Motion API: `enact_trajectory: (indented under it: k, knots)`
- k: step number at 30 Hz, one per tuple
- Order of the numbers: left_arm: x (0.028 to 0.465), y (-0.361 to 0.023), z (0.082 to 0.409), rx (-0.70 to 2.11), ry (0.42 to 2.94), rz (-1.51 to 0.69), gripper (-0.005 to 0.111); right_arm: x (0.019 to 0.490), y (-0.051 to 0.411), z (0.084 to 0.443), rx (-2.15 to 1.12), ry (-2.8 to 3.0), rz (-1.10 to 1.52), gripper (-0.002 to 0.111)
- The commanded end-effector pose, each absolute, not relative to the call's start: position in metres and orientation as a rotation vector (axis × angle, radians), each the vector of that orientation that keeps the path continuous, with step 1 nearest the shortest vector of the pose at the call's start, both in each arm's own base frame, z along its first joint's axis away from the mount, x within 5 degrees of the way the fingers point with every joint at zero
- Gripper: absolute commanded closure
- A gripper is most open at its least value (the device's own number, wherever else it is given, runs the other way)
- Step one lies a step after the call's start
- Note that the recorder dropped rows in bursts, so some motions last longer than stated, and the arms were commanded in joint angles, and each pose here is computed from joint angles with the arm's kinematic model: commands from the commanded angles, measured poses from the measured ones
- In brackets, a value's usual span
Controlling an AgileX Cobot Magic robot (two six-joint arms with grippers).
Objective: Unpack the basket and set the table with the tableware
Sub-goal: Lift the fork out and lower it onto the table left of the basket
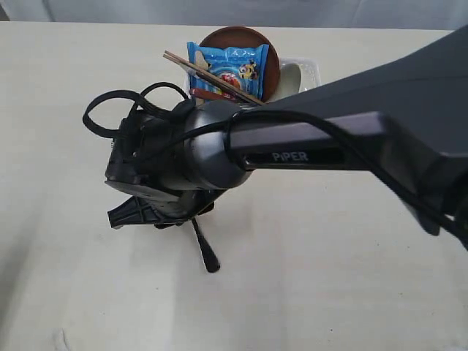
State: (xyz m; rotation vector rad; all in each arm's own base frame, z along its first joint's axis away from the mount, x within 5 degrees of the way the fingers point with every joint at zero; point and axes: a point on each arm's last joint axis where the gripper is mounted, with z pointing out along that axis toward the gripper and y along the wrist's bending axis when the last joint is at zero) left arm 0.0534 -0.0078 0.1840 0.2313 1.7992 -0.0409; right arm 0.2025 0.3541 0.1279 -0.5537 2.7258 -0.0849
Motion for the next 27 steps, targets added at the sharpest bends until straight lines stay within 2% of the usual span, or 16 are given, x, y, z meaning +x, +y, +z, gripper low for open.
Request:
enact_trajectory:
  k: [1, 9, 17, 27]
  knots:
    - [0.053, -0.008, 0.184, 0.227, 1.791, -0.042, 0.107, 0.204, 0.353, 0.130, -0.619, 2.716, -0.103, 0.069]
    - [0.053, -0.008, 0.184, 0.227, 1.791, -0.042, 0.107, 0.213, 0.352, 0.147, -0.615, 2.738, -0.116, 0.069]
    - [0.053, -0.008, 0.184, 0.227, 1.791, -0.042, 0.107, 0.238, 0.343, 0.150, -0.670, 2.910, 0.174, 0.069]
    - [0.053, -0.008, 0.184, 0.227, 1.791, -0.042, 0.107, 0.243, 0.341, 0.126, -0.764, 2.888, 0.056, 0.069]
